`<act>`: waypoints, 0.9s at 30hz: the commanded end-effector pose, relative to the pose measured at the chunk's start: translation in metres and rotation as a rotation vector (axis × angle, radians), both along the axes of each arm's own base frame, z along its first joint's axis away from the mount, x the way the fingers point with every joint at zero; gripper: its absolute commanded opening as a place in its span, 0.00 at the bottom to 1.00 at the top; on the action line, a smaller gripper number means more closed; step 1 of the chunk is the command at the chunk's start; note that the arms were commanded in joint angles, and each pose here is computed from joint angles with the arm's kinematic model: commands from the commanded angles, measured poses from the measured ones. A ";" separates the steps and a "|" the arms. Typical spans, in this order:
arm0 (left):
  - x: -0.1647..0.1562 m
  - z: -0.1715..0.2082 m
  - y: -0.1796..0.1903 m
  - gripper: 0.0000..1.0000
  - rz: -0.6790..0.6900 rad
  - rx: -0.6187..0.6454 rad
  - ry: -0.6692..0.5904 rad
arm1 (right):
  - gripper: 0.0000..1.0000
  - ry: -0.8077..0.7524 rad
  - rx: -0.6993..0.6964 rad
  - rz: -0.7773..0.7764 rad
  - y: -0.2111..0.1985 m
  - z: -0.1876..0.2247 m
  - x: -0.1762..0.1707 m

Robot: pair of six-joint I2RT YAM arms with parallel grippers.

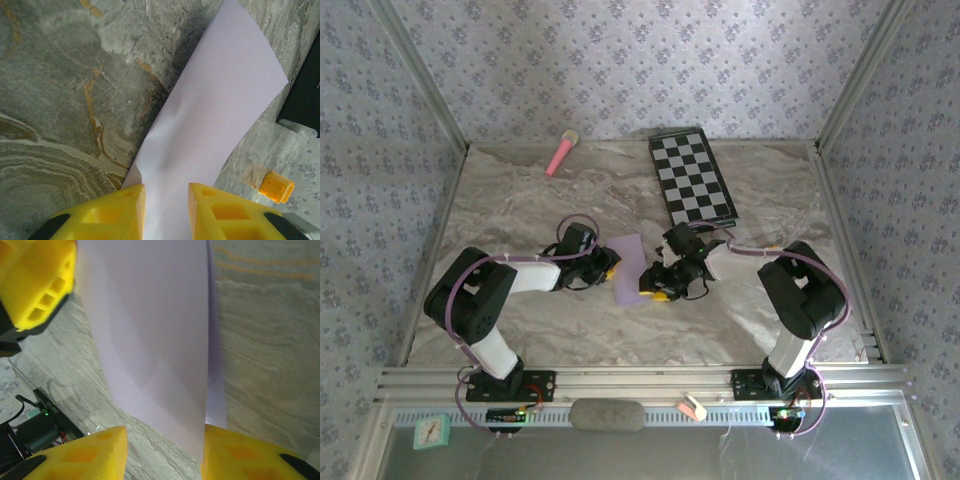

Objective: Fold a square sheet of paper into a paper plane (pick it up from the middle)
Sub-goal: Fold the triangle a second time at the center of the table.

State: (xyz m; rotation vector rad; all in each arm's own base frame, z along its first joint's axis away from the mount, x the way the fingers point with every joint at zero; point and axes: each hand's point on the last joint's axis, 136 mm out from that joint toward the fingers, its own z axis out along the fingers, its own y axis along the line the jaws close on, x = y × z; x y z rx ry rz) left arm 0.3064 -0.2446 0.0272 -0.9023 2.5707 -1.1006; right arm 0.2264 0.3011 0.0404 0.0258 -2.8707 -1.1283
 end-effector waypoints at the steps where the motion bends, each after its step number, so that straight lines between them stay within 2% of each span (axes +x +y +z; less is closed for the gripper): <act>1: -0.010 -0.021 0.009 0.29 0.018 0.060 0.065 | 0.40 -0.020 0.048 -0.004 0.004 0.010 0.002; 9: -0.009 -0.020 0.008 0.29 0.014 0.058 0.062 | 0.31 0.003 0.051 -0.064 -0.002 0.004 0.009; 18: -0.005 -0.013 0.003 0.29 -0.005 0.042 0.037 | 0.16 0.030 0.019 -0.076 -0.006 0.000 0.006; 23: 0.012 0.021 -0.008 0.31 -0.051 0.007 -0.088 | 0.06 0.041 -0.027 -0.094 -0.014 -0.003 0.004; 27: 0.021 0.043 -0.013 0.33 -0.085 -0.003 -0.178 | 0.03 0.051 -0.049 -0.105 -0.021 -0.002 0.001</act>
